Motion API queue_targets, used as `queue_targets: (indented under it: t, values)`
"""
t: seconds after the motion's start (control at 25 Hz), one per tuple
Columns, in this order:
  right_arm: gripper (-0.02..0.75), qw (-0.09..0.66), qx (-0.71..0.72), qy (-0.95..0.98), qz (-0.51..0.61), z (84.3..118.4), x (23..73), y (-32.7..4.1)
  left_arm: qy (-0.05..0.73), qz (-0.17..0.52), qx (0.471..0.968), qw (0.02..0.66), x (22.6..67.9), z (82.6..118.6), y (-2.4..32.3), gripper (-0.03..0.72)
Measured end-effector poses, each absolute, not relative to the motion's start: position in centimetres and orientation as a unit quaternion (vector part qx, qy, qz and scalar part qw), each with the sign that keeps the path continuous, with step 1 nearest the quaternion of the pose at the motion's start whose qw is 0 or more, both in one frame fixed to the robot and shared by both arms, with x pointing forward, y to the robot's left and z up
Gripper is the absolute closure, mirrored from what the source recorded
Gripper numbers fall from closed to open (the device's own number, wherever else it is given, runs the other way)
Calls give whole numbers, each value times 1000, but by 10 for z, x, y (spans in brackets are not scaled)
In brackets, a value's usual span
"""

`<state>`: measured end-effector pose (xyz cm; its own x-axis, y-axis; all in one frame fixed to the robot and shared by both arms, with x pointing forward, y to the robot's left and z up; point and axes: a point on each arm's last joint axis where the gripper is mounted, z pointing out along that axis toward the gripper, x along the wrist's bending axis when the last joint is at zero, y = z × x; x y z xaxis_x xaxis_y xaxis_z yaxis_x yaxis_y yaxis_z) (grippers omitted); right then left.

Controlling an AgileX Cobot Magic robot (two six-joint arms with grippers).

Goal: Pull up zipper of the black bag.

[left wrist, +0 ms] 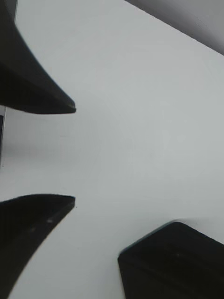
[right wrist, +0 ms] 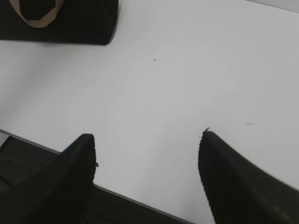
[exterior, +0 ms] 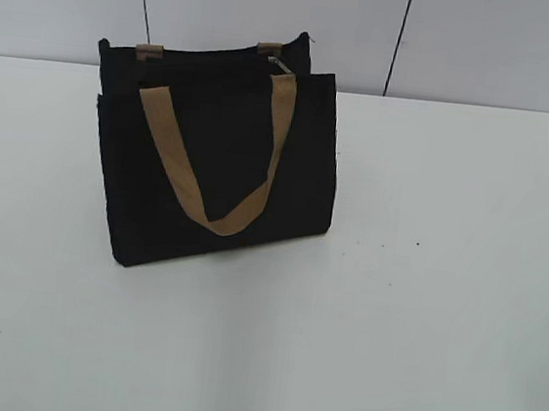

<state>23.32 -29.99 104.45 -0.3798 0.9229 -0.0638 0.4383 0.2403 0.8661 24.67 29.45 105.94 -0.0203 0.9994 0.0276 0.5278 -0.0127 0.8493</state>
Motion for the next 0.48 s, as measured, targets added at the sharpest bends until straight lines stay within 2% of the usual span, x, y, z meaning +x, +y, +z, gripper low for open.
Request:
queue_targets:
  t: [0.48]
  values:
    - [213,302,488,714,400,1044,234,-302,579,353,640,360,240,1059,293,268]
